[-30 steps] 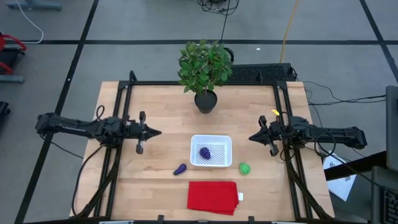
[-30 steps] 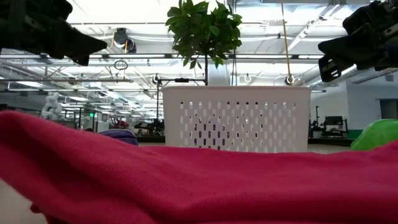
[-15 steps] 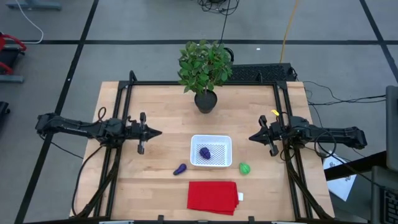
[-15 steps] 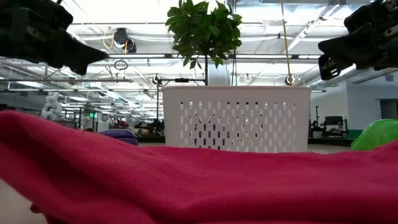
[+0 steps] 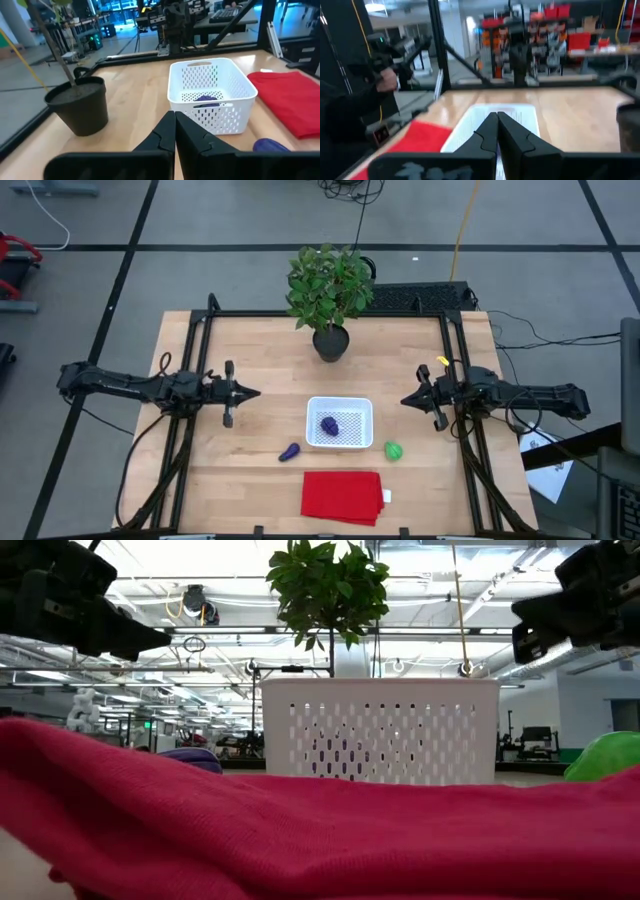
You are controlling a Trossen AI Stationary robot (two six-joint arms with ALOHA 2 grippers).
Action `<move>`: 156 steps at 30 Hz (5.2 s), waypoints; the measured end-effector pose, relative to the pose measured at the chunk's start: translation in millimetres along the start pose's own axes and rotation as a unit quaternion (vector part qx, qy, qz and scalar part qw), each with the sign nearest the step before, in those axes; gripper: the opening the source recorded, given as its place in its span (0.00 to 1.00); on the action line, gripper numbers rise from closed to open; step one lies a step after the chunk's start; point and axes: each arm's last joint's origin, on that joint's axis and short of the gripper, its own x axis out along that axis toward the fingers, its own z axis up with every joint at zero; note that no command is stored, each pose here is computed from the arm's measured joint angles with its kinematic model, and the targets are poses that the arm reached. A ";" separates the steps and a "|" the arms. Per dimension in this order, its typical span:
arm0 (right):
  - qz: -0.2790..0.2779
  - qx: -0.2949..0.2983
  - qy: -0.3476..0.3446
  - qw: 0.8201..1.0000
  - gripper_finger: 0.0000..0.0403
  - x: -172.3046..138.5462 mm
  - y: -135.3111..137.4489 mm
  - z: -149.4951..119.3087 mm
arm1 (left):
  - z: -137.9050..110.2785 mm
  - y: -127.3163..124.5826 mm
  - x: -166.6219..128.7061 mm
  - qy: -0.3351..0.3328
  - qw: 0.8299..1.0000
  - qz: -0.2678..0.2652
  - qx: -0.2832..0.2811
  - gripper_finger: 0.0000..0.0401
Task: Pick and placing Produce into tupperware
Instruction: Put the green pear into the white bin
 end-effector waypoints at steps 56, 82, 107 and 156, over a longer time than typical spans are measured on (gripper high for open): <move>0.060 0.026 0.116 0.991 0.00 63.1 31.4 153.6 | 2.0 0.6 0.0 -0.010 1.000 0.006 0.001 0.02; -0.040 0.165 0.360 0.917 0.00 97.6 24.4 152.5 | 1.9 0.6 0.0 -0.009 1.000 0.006 0.001 0.02; -0.111 0.277 0.469 0.831 0.00 104.6 38.4 127.3 | 1.8 0.6 0.0 -0.009 1.000 0.006 0.002 0.06; -0.117 0.290 0.525 0.791 0.33 128.8 67.8 98.4 | 1.9 0.6 0.0 -0.009 1.000 0.005 0.004 0.06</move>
